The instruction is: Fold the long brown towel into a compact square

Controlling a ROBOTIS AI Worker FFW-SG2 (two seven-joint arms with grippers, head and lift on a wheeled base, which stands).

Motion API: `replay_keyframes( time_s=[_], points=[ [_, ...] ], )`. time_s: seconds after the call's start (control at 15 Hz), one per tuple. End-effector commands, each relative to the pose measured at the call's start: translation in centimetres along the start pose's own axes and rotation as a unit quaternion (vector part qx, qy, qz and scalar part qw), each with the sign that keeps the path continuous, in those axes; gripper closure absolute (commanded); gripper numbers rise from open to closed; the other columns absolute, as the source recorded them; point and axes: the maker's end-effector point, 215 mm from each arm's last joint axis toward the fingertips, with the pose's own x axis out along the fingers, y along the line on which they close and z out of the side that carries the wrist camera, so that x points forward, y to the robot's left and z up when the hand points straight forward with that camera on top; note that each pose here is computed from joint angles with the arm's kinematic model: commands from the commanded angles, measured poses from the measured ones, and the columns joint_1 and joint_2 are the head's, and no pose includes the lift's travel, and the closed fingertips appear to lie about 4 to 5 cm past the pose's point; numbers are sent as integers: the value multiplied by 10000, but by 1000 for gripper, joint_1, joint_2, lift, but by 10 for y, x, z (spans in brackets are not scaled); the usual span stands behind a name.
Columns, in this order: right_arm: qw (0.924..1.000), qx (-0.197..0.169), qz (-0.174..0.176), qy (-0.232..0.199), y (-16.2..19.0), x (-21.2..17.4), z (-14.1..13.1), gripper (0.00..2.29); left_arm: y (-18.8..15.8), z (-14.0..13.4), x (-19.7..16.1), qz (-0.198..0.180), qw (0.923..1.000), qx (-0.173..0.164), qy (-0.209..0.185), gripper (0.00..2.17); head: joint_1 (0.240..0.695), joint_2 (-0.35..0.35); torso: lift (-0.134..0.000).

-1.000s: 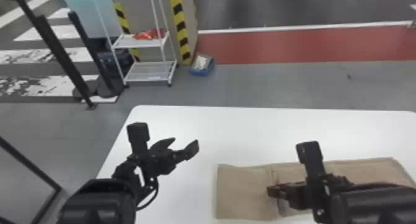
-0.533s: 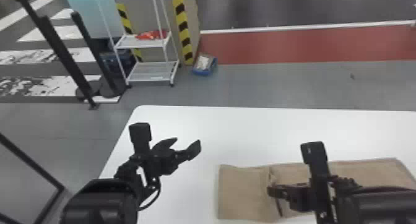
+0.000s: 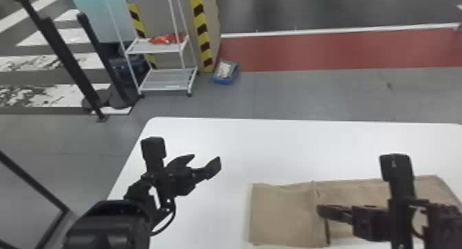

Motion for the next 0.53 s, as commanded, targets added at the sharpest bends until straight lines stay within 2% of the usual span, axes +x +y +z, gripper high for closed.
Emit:
replay_keyframes(
  time_s=[0.0,0.2,0.47],
  points=[
    [9991,309,-64,-269,-27,-23,14,1031,0,-1,0,2,10000,12,28,157,695,140,0],
    [9958,806,62,-421,-48,-57,20,1031,-1,-4,1,15,10000,13,65,157,695,88,0],
    [9908,1167,80,-679,-65,-103,26,1031,-3,-6,2,31,9999,43,85,157,695,32,0]
  ],
)
